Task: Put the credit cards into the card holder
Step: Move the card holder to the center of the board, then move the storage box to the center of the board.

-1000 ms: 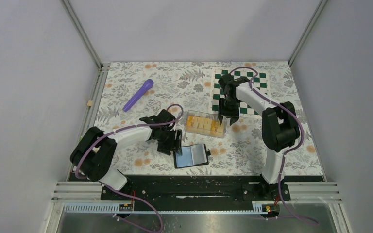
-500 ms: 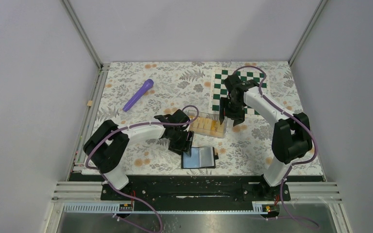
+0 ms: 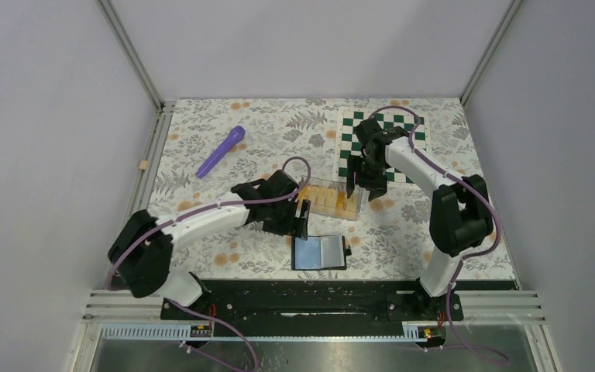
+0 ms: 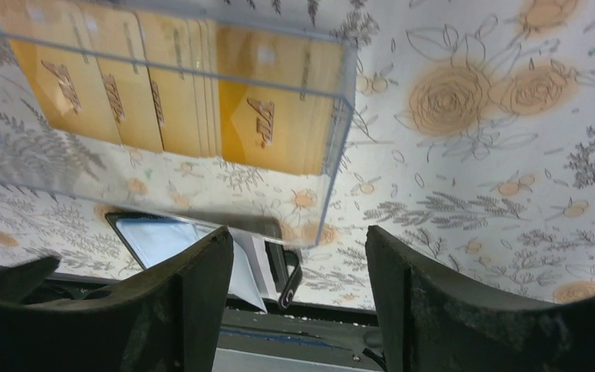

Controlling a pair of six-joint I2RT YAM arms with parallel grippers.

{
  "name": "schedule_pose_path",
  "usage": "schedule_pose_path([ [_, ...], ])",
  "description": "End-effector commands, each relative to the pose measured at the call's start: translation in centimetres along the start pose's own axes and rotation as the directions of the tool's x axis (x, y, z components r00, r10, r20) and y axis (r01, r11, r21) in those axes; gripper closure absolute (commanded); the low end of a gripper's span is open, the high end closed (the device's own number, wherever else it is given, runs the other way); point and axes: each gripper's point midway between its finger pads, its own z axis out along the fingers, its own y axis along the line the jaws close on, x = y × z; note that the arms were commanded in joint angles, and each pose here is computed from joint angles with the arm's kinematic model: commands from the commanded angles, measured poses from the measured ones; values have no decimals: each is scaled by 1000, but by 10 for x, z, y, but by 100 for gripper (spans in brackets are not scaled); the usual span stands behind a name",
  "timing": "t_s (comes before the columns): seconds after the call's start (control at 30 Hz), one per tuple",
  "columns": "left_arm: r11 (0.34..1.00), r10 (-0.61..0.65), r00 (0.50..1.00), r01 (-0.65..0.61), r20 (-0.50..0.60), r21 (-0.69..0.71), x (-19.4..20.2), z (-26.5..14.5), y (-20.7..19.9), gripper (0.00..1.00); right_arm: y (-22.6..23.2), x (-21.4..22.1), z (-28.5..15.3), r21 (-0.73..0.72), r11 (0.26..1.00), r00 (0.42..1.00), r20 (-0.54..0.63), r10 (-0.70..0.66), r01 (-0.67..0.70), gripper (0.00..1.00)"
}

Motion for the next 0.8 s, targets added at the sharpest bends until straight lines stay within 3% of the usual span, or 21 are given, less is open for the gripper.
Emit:
schedule_pose_path([
  [0.0, 999, -34, 979, 26, 203, 38, -32, -45, -12, 23, 6, -15, 7, 23, 1000, 1000, -13, -20, 20, 33],
  [0.17, 992, -59, 945, 19, 321, 125, -47, -84, -28, 21, 12, -17, 15, 46, 998, 998, -40, -49, 51, 52],
  [0.37, 990, -78, 930, 31, 360, 135, -50, -105, -26, 19, 23, -6, 18, 76, 993, 995, -61, -82, 87, 71],
  [0.77, 990, -91, 931, 48, 352, 130, -45, -105, -18, 18, 46, 20, 23, 90, 976, 977, -99, -188, 197, 76],
])
